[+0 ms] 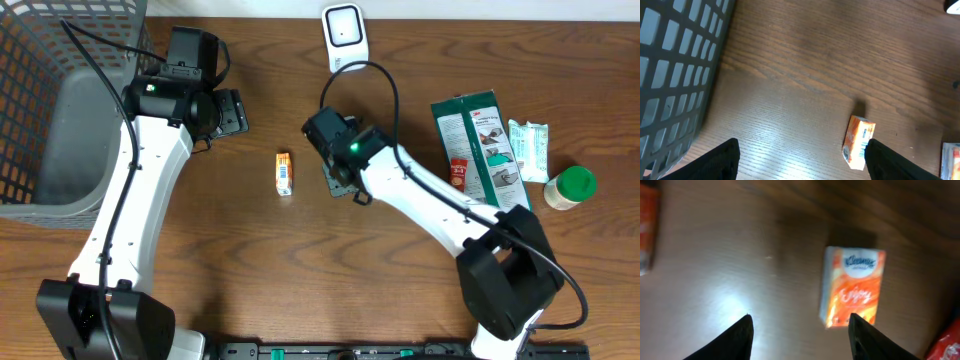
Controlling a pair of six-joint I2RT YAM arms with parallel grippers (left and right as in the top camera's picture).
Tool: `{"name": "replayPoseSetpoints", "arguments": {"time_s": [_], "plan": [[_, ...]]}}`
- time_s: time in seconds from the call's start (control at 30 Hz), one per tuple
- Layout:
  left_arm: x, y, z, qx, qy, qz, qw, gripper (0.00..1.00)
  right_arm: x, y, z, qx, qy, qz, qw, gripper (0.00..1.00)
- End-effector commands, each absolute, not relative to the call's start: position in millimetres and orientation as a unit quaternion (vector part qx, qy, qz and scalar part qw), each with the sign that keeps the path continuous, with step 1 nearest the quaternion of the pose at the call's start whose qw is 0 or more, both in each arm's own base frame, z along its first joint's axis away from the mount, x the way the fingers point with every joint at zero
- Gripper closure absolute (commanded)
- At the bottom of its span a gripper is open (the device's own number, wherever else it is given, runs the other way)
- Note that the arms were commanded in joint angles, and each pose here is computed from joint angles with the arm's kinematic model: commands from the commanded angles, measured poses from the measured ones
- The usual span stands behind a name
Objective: Scan the item barcode
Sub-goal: 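Lift the Kleenex pack upright with the right gripper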
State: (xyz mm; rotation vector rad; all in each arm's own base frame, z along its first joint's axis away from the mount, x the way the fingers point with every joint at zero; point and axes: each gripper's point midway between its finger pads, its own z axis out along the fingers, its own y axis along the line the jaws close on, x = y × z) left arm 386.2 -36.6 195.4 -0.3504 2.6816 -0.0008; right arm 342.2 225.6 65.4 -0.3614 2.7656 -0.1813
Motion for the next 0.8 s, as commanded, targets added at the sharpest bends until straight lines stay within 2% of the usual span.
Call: {"name": "replayPoseSetpoints", "arguments": {"time_s": [0.0,0.3,0.77], "plan": [[383.2,-31.7,204.6,-0.128,0.965,0.007,0.229,0.20,345.4,208.0,59.2,-0.103,0.967,-0.112,0.205,0.46],[383.2,-31.7,204.6,-0.128,0.965,0.007,0.229,0.20,354.4,187.5,32.0,-0.084,0.949,-0.149,0.264,0.58],[383.1,-31.7,204.5,-0.128,0.965,0.007,0.229,0.20,353.9,187.6,23.8,-0.089,0.948,-0.144,0.270,0.69]]}}
